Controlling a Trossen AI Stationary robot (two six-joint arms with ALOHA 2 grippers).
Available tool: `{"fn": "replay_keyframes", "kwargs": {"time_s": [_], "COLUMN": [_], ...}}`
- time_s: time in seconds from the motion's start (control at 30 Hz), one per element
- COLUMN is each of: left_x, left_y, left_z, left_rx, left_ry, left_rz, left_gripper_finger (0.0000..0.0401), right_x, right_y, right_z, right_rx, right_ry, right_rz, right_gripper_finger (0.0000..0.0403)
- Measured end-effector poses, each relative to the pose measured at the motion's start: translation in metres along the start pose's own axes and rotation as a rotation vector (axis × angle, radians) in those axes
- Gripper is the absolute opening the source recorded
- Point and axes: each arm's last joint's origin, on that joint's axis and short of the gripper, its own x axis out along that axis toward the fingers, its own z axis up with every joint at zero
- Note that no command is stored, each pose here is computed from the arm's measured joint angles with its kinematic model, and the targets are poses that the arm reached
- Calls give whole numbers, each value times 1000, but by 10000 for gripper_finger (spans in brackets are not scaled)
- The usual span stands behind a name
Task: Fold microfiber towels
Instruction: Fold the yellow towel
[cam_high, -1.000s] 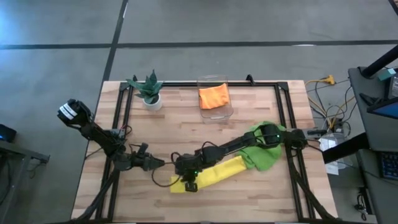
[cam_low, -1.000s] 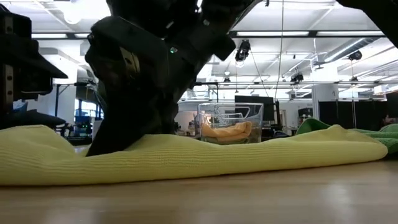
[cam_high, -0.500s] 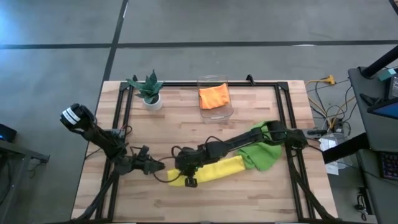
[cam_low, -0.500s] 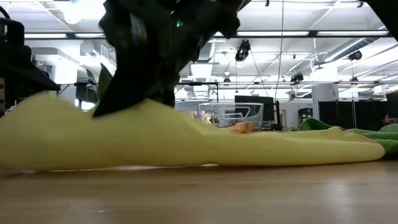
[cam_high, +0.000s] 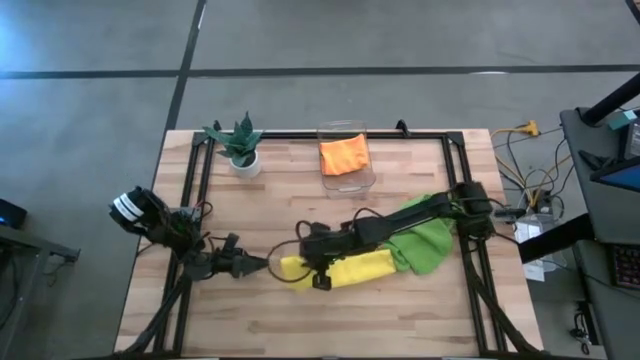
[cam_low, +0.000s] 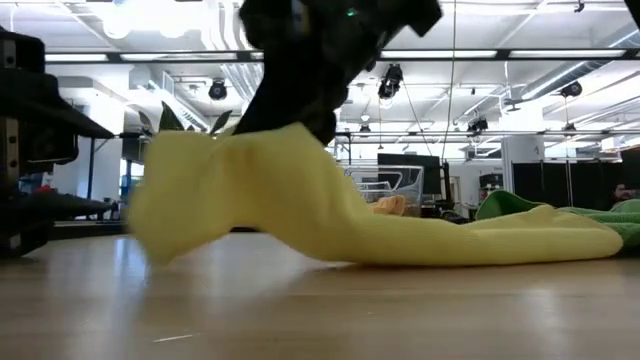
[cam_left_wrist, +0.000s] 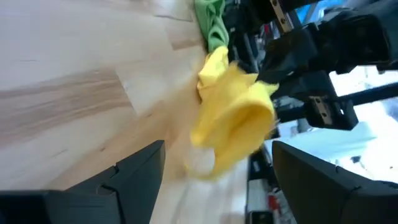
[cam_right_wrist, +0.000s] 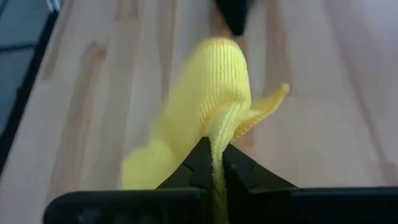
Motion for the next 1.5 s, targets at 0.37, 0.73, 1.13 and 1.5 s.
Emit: {"fn": "replay_keyframes", "kwargs": {"time_s": [0.37,0.73,1.13,1.5], "left_x": [11,21,21,14], "left_y": [-21,-29,-46,-62], "left_z": [-12,-23,-38,-35], "left_rx": [-165,-167,-181,-256], "left_ry": [-14,-27,18,101], "left_rz": [-120,-138,-197,-265], "left_gripper_finger": [278,278,278,278], "right_x": [-26,10,41,13], "right_y": [-19,-25,-39,-50], "right_z": [-10,7,0,33], "right_rx": [91,114,185,236], "right_ry": [-98,-240,-179,-269], "right_rz": [-34,-39,-7,7], "right_gripper_finger": [8,8,18,121]}}
